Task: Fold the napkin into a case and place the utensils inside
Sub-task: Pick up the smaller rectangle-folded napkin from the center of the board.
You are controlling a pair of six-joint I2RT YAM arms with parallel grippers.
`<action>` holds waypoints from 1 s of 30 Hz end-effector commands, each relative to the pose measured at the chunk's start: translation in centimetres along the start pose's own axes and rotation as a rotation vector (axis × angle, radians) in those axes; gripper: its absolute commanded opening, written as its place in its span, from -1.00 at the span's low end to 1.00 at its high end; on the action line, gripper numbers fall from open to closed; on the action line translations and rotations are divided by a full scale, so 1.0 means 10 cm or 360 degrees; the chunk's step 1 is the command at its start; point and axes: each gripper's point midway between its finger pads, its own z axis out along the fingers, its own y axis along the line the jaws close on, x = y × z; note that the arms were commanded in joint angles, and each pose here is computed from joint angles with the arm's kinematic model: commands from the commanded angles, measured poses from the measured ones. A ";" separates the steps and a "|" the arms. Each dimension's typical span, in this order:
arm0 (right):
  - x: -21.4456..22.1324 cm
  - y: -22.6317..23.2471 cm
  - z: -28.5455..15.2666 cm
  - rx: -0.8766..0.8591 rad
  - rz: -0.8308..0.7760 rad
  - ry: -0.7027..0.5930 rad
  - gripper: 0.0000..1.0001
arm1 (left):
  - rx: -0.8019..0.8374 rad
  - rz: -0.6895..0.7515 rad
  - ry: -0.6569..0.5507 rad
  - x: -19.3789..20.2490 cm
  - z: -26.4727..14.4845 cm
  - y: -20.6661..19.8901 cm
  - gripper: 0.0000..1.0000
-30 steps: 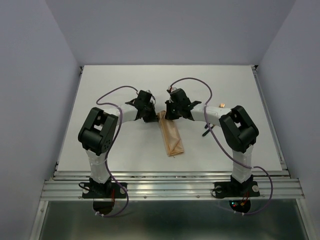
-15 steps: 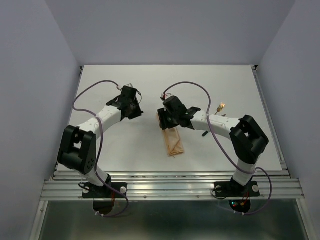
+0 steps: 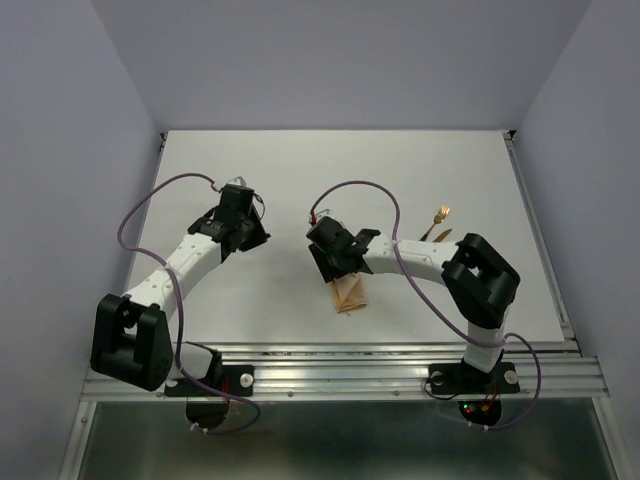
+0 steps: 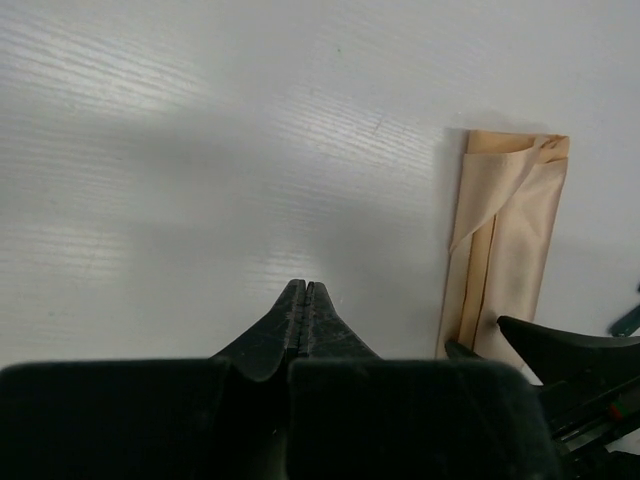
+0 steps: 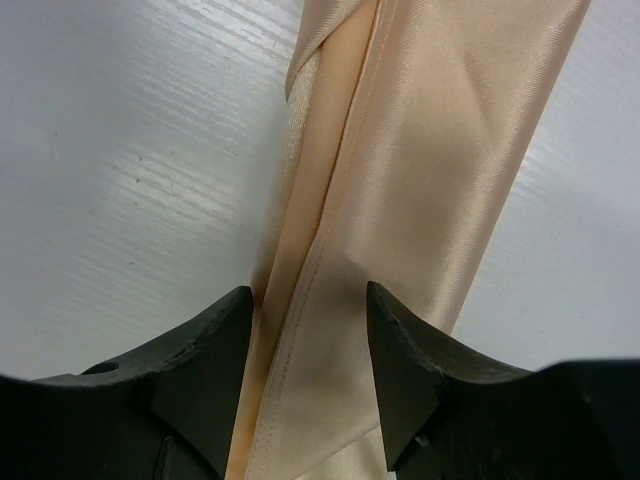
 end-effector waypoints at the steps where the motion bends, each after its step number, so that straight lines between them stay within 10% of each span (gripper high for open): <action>1: -0.18 0.07 -0.03 0.0039 -0.0051 -0.0061 0.09 | -0.0022 0.0014 0.0018 0.07 -0.02 0.09 -1.00; 19: -0.16 0.19 0.17 0.0102 -0.0159 -0.0015 -0.02 | -0.0038 0.0027 0.0068 0.20 0.07 0.16 -1.00; 30: -0.03 0.16 0.30 0.0177 -0.0152 0.0013 -0.90 | -0.0058 0.0032 0.0089 0.28 0.10 0.23 -1.00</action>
